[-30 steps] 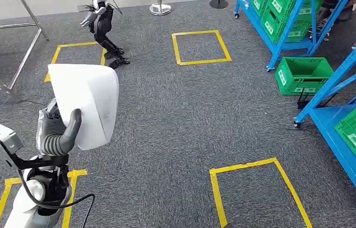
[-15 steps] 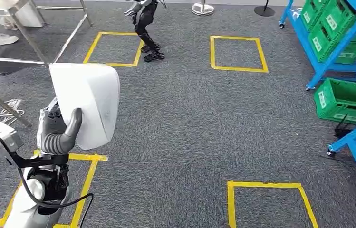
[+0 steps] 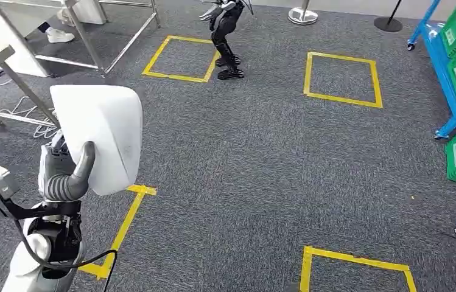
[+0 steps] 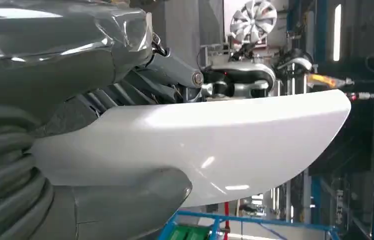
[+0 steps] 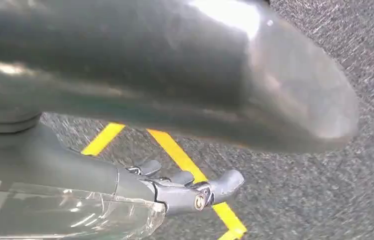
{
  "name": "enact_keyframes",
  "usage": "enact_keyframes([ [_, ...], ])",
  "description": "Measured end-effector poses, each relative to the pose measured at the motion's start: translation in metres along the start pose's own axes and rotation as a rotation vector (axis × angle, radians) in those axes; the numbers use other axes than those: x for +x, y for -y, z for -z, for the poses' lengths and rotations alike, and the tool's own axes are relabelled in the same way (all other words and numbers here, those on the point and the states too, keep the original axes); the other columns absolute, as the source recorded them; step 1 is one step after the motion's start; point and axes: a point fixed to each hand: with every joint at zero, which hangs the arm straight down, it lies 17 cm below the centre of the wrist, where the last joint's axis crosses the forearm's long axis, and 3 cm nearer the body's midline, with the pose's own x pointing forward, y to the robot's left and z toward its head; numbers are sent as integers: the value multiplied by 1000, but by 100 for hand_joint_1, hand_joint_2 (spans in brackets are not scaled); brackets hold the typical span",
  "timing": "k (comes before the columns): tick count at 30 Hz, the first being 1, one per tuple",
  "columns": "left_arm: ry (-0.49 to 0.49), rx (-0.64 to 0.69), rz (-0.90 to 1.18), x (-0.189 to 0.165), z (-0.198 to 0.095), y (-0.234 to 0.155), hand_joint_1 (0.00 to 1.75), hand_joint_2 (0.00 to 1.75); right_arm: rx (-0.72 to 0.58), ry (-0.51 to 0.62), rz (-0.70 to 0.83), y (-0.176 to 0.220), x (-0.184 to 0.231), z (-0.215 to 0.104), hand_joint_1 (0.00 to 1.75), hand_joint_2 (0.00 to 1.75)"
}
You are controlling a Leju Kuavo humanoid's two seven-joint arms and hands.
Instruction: Take the parts from the cabinet and place them on the table.
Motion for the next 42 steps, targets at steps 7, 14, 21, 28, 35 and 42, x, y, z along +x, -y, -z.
enact_keyframes([
  [7,7,4,5,2,0,-3,175,175,2,8,2,-2,6,1,0,0],
  [14,9,4,-3,2,1,0,175,175,2,-4,-1,-1,-2,-1,0,0],
  [21,2,6,-4,0,-1,-1,175,175,-1,-1,-2,1,1,1,0,0],
  [28,-11,42,11,-7,0,-11,175,175,3,-23,-33,3,-3,1,0,0],
  [35,-7,47,14,-8,4,-14,175,175,3,-16,-40,4,1,2,0,0],
  [42,-3,48,10,-10,10,-13,175,175,-1,-12,-50,8,2,3,0,0],
])
